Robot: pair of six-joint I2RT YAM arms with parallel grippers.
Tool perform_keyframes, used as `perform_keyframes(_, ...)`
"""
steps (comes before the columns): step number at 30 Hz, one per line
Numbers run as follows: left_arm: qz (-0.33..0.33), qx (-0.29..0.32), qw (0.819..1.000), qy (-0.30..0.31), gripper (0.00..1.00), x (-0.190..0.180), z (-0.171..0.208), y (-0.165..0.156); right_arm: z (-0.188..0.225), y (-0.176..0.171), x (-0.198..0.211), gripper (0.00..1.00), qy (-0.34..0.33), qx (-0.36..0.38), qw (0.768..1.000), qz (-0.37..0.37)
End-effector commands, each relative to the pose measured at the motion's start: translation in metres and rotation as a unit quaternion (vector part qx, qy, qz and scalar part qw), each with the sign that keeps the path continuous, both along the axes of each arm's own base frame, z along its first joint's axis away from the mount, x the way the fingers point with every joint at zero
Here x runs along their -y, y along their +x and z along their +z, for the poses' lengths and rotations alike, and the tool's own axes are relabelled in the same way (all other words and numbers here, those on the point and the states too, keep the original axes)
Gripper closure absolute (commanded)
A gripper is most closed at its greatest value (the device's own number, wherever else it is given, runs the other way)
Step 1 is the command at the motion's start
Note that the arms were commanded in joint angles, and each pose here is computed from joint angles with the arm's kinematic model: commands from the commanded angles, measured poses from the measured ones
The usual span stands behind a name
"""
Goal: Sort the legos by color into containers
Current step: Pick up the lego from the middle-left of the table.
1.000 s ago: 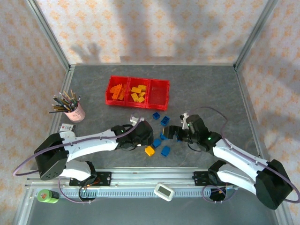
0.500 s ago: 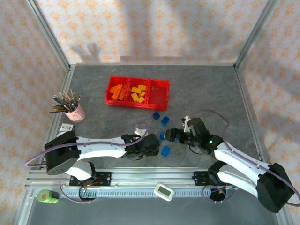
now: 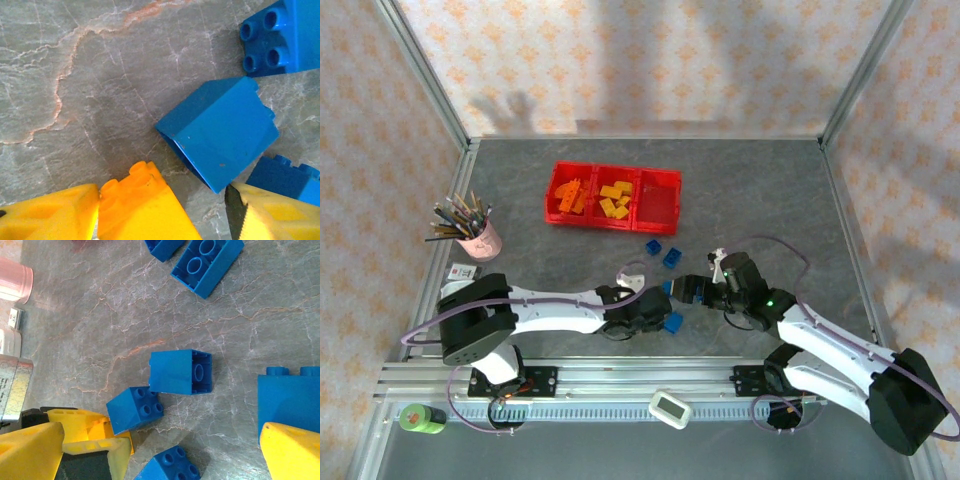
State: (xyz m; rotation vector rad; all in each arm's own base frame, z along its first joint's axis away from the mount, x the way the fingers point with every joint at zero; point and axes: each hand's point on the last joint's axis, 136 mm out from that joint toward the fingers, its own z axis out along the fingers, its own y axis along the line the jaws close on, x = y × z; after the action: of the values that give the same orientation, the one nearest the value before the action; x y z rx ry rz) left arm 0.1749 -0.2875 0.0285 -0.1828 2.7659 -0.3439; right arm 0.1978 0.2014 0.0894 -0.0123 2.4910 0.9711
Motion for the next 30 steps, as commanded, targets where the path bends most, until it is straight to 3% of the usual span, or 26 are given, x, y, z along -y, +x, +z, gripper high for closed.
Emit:
perform_keyframes(1,0.016,0.017,1.0,0.015,0.33,-0.002,0.002,0.007,0.002,0.004,0.003,0.0,0.0,0.016,1.0,-0.009)
perform_keyframes(12,0.023,0.016,0.999,0.022,0.54,-0.009,-0.001,0.005,0.006,0.006,0.002,0.0,0.002,0.019,1.0,-0.01)
perform_keyframes(22,0.025,0.023,0.999,0.012,0.64,-0.013,0.008,0.004,0.012,0.009,0.0,0.0,0.004,0.024,1.0,-0.009)
perform_keyframes(30,0.028,0.044,0.999,0.012,0.65,-0.022,0.03,0.007,0.026,0.013,-0.004,0.0,0.012,0.035,0.999,-0.004)
